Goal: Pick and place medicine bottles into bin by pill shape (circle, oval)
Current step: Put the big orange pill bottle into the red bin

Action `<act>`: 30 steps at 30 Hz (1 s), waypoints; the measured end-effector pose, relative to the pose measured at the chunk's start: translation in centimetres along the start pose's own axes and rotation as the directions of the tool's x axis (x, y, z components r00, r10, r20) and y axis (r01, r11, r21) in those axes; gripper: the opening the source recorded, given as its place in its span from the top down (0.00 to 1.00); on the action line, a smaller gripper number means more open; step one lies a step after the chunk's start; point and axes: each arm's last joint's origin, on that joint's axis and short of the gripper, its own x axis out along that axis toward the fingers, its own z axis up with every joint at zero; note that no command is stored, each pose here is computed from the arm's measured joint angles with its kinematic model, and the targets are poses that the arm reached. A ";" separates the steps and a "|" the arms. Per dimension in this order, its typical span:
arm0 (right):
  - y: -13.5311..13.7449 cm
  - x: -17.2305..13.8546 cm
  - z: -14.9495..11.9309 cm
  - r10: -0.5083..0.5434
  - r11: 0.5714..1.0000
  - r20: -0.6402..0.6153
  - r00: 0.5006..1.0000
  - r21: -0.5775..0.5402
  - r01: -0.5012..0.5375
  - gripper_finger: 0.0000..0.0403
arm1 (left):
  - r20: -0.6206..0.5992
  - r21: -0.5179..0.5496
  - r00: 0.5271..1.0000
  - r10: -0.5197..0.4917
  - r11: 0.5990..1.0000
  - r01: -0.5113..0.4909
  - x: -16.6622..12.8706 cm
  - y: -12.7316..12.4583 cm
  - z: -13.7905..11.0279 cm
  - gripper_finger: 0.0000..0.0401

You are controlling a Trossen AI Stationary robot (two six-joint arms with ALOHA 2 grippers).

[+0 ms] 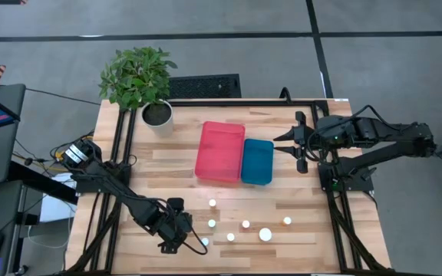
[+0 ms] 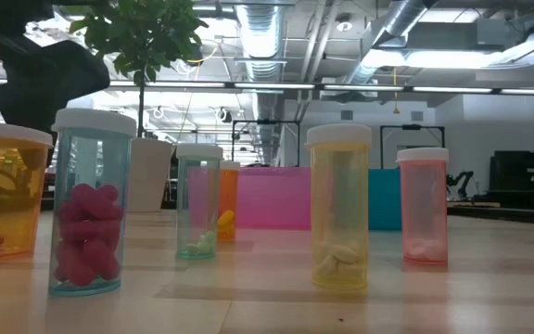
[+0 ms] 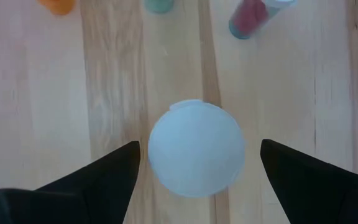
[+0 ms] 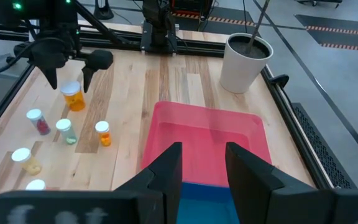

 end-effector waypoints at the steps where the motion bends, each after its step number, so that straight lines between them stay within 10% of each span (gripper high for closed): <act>1: 0.0 0.0 0.0 0.000 1.000 0.000 1.000 0.000 0.000 0.66 | 0.000 -0.005 1.000 0.000 1.000 0.000 0.0 0.0 0.0 0.21; 17: 0.0 0.0 0.0 -0.001 1.000 -0.001 1.000 -0.004 0.001 0.66 | 0.007 -0.041 1.000 0.015 0.999 -0.015 0.1 0.5 0.3 0.51; 30: 0.0 0.0 0.0 -0.001 1.000 -0.002 1.000 -0.004 0.001 0.66 | 0.004 -0.356 1.000 0.016 0.934 -0.014 -4.5 3.2 0.1 0.48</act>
